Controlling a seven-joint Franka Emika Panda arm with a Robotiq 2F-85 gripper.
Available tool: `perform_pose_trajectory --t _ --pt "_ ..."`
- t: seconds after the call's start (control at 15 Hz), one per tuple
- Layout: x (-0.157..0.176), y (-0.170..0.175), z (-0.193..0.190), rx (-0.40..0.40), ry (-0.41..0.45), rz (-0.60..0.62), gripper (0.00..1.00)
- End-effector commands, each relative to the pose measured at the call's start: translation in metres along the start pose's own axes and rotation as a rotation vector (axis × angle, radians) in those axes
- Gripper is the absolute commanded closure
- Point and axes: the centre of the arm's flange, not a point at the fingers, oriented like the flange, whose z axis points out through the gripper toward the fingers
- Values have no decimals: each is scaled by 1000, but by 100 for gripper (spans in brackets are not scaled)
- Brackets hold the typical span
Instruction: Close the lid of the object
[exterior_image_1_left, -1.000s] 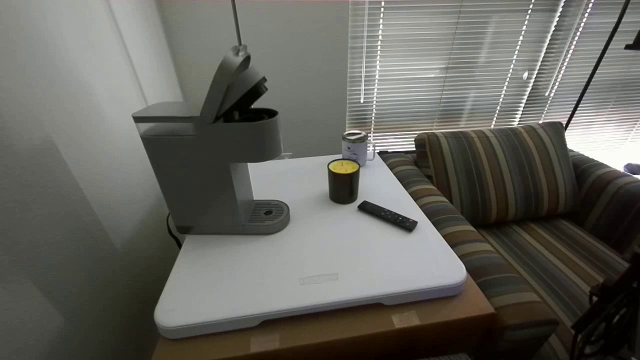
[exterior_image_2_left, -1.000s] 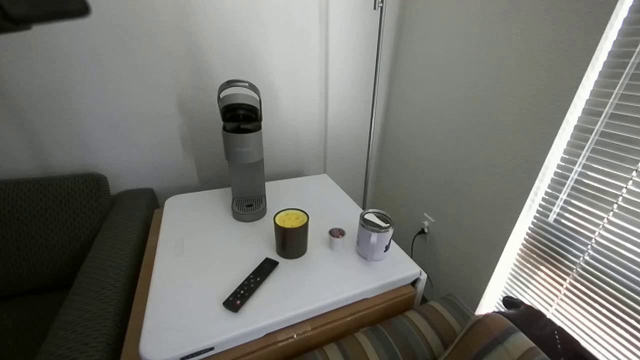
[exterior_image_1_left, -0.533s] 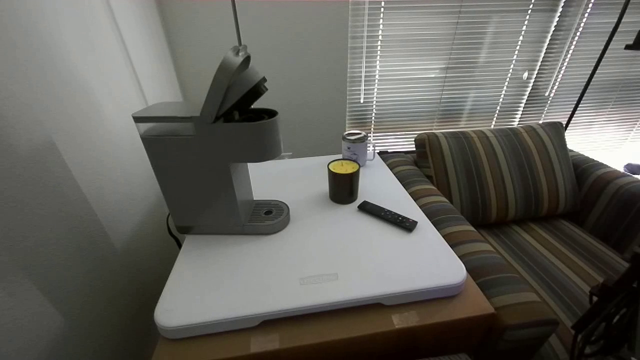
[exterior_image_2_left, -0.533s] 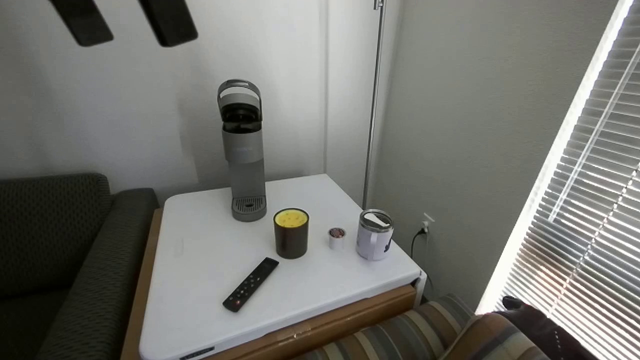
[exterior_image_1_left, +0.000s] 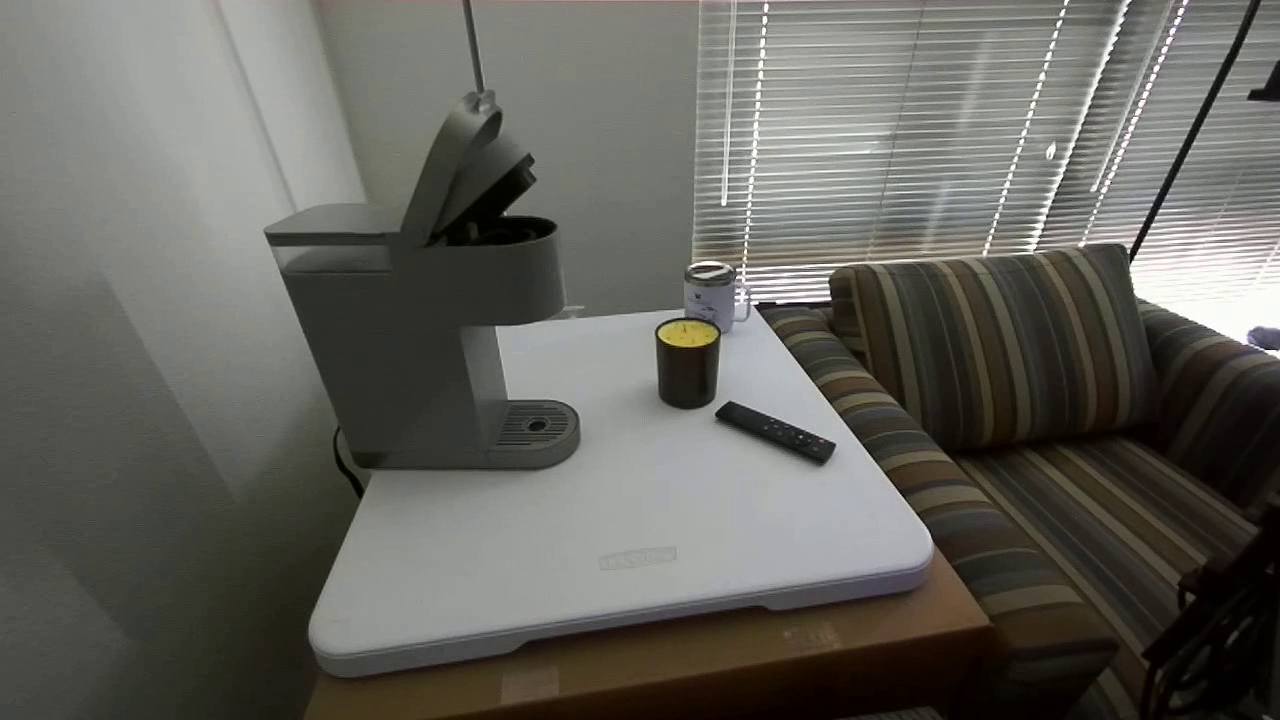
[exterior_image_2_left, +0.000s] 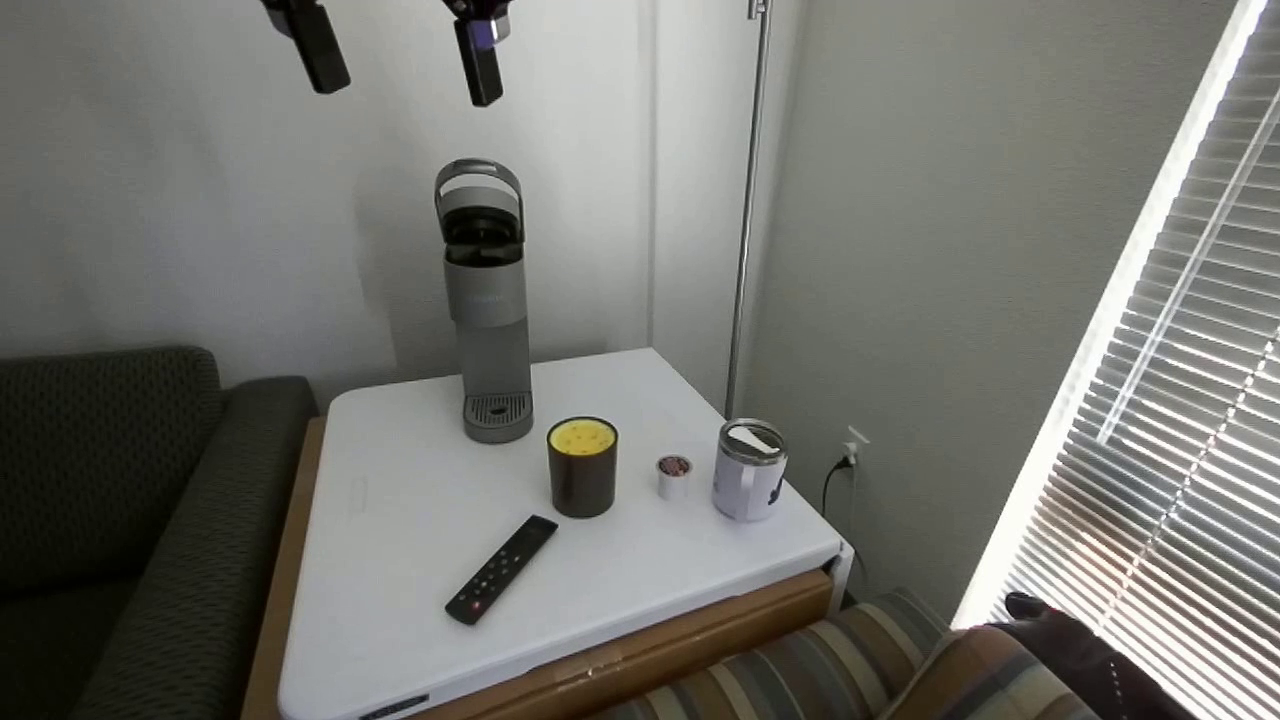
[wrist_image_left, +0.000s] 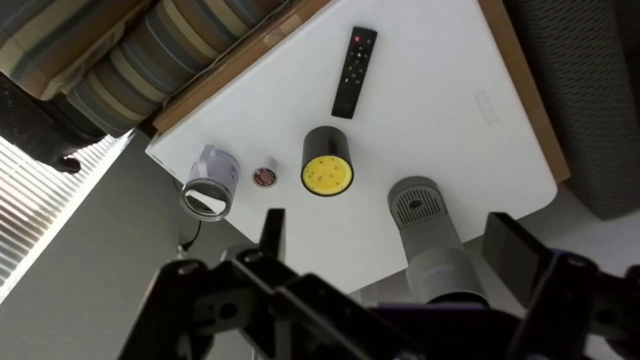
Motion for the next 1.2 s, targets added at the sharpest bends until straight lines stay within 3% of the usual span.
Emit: perform_pose_trajectory --t 0.0,0.27,0.4,0.6,1.13 --pt "4 0 3 1 -4 -5 0" --pt "5 2 2 -2 -2 -8 0" --pt "17 0 14 -11 41 -15 0" --pt "53 -1 35 -30 118 -11 0" --pt "168 -13 86 11 319 -46 0"
